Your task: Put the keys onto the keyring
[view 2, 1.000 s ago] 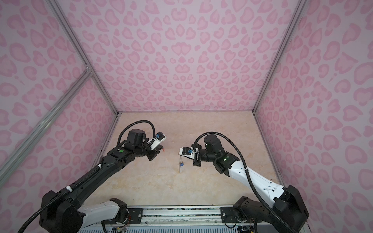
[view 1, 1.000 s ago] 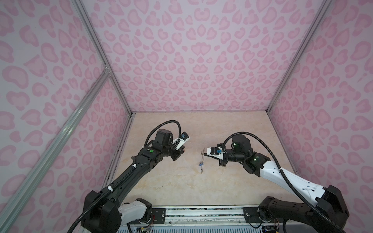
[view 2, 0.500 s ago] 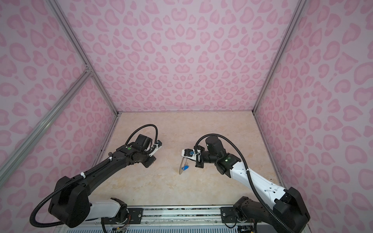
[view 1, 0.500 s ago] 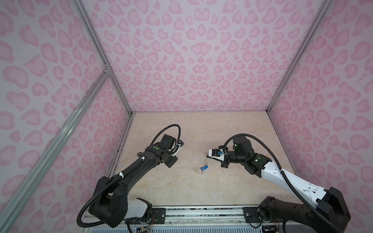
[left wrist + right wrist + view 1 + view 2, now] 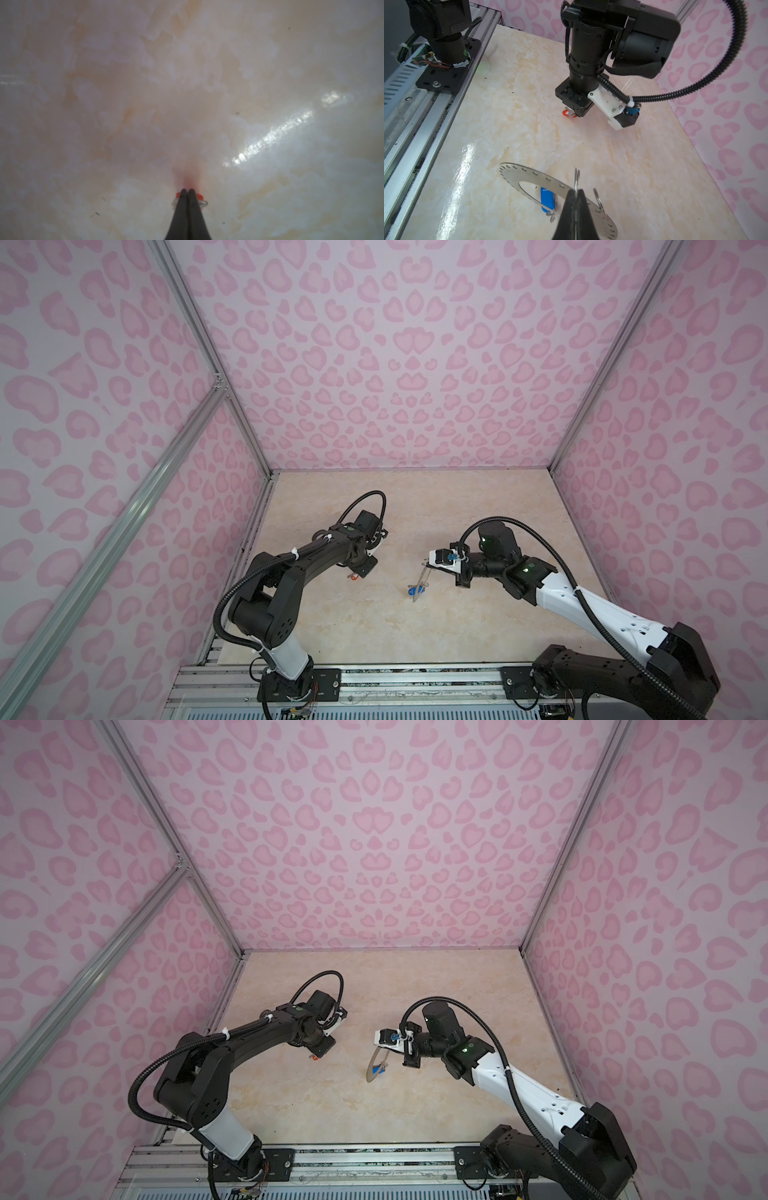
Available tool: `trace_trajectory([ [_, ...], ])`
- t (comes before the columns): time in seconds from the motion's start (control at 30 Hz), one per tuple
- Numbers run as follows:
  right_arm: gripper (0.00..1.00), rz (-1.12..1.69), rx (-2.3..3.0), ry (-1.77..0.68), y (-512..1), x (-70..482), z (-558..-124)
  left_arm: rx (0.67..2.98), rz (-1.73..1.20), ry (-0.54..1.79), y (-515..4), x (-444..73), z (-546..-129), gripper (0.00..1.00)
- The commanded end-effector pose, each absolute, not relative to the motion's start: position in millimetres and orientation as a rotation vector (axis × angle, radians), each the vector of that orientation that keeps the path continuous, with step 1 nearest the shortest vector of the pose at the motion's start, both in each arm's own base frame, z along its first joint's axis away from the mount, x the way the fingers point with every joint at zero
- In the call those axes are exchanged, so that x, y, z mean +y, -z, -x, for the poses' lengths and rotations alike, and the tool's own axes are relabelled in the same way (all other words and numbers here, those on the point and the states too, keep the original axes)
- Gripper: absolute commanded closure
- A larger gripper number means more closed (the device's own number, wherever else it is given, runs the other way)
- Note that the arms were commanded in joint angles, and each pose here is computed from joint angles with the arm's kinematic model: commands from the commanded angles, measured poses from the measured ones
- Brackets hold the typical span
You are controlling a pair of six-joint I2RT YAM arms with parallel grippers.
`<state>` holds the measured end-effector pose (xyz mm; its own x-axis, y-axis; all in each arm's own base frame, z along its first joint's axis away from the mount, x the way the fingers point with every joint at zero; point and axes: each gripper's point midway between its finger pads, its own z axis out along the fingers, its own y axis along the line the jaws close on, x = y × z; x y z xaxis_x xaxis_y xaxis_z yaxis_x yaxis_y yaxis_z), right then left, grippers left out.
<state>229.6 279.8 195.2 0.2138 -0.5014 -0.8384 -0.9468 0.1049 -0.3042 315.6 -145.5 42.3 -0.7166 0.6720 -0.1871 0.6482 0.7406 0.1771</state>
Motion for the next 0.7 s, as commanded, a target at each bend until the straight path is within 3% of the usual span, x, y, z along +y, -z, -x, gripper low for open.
trace_trajectory([
  [0.0,1.0,1.531,1.41,-0.593,-194.8,280.3,-231.6,2.71,-1.065,-0.143,-37.7,-152.0,-321.5,0.97],
  [0.13,1.0,1.528,1.419,-0.601,-192.4,278.7,-233.6,2.716,-1.092,-0.116,-29.5,-158.9,-324.5,0.95],
  [0.4,1.0,1.527,1.426,-0.614,-190.6,278.5,-235.7,2.638,-1.092,-0.051,-35.3,-168.7,-329.9,0.73],
  [0.67,1.0,1.528,1.421,-0.624,-192.6,279.7,-235.4,2.596,-1.043,-0.003,-50.8,-164.0,-329.4,0.69],
])
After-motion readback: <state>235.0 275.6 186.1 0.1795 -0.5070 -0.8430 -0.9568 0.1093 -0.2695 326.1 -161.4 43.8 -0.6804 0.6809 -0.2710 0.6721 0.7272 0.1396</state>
